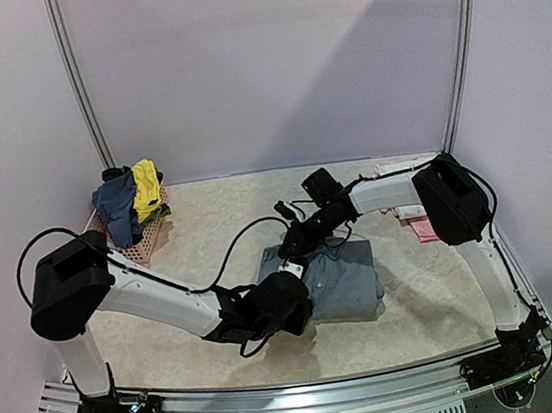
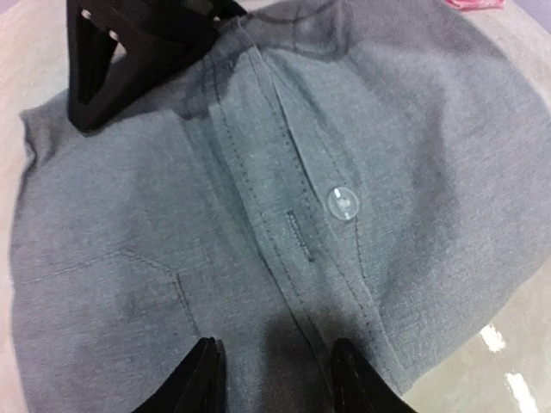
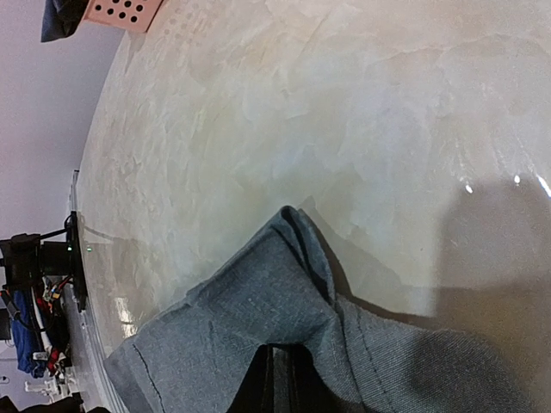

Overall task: Fold and stack the mixed laundry pile
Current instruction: Adjust the square-folded shirt at the center of the board.

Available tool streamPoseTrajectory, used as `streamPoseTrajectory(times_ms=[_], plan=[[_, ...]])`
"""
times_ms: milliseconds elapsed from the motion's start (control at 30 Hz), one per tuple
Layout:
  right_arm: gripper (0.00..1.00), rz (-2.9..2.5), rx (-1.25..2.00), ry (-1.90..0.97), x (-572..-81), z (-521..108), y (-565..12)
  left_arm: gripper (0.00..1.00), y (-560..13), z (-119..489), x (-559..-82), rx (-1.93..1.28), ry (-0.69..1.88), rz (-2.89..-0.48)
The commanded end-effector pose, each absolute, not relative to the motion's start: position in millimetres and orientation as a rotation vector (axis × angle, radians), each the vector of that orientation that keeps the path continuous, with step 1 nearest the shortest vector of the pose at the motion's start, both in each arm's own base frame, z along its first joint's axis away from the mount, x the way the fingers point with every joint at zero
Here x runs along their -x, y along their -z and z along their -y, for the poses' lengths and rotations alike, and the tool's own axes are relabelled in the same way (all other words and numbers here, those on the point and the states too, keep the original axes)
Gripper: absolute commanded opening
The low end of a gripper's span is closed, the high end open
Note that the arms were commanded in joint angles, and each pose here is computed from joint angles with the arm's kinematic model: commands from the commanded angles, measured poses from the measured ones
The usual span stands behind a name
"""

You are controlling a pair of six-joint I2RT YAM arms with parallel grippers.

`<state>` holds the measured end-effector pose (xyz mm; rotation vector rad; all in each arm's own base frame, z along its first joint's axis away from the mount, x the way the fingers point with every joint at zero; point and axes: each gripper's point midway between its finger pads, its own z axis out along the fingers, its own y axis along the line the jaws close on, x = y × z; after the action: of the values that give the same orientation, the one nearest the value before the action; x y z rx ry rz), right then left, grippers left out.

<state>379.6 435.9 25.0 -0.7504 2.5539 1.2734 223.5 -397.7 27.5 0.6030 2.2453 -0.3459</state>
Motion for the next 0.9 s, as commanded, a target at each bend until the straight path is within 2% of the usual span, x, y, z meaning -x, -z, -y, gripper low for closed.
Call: streamPoseTrajectory(times_ms=[0,133,233,367,700,867], plan=[[0.09,-2.543,0.772,-1.177,-384,-427,-56,0.48,-61,390,-221,-0.66,0.275,-2.209],[0.09,-2.533,0.779,-1.172,-384,-427,-63,0.48,-75,375,-220,-0.664,0.233,-2.207],[0.09,-2.547,0.779,-1.183,-382,-428,-53,0.43,-71,365,-219,-0.688,0.194,-2.224],[0.09,-2.562,0.763,-1.198,-380,-429,-39,0.37,-51,348,-222,-0.661,0.163,-2.267],[0.09,-2.579,0.749,-1.188,-381,-428,-26,0.31,10,322,-222,-0.589,0.152,-2.354],[0.09,-2.595,0.744,-1.164,-383,-427,-23,0.3,18,317,-209,-0.555,0.218,-2.384]])
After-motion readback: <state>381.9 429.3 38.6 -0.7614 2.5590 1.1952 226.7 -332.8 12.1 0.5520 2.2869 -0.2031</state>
